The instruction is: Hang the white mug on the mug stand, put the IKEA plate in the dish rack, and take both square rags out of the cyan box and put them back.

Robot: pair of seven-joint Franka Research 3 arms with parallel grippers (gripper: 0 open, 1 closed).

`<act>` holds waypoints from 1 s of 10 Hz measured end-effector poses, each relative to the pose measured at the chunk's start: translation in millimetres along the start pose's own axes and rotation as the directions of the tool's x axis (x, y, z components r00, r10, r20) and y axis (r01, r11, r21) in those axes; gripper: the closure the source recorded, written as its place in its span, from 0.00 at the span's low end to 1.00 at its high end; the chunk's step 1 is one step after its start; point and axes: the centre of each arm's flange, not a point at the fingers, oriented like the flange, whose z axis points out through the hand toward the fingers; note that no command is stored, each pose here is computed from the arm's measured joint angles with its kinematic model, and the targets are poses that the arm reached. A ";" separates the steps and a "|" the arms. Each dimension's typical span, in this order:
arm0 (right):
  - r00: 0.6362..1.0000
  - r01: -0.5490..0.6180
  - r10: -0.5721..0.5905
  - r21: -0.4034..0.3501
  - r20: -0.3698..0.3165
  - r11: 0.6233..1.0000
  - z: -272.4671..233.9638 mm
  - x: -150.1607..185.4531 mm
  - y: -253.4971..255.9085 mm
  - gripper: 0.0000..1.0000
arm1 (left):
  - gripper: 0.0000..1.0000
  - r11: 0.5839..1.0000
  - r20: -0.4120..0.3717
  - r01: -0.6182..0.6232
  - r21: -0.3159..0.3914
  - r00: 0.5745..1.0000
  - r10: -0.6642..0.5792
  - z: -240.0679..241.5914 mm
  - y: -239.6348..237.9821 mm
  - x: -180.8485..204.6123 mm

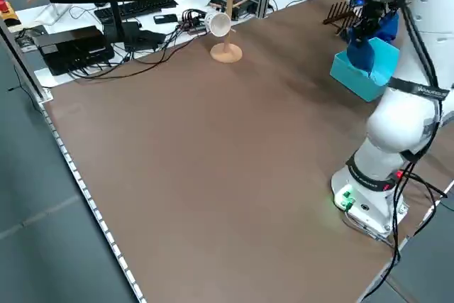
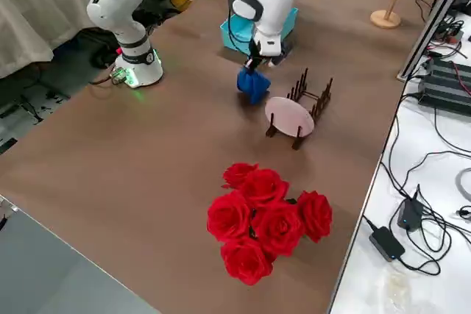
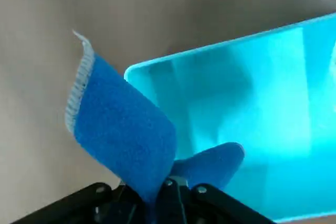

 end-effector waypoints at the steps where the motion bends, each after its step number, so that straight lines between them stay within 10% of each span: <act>1: 1.000 0.025 -0.025 0.013 0.003 1.000 0.6 3.9 26.1 0.97 | 0.94 1.000 0.010 0.012 -0.009 1.000 -0.012 5.6 0.8 7.4; 7: 0.986 0.167 -0.164 0.103 -0.030 0.981 2.9 1.7 202.2 0.97 | 0.07 0.996 0.009 0.082 -0.022 0.997 -0.082 3.1 -5.1 22.4; 10: 0.980 0.196 -0.191 0.112 -0.050 0.974 4.0 -3.3 231.2 0.97 | 0.04 0.988 -0.082 0.152 -0.032 0.985 -0.154 -41.1 -37.0 47.0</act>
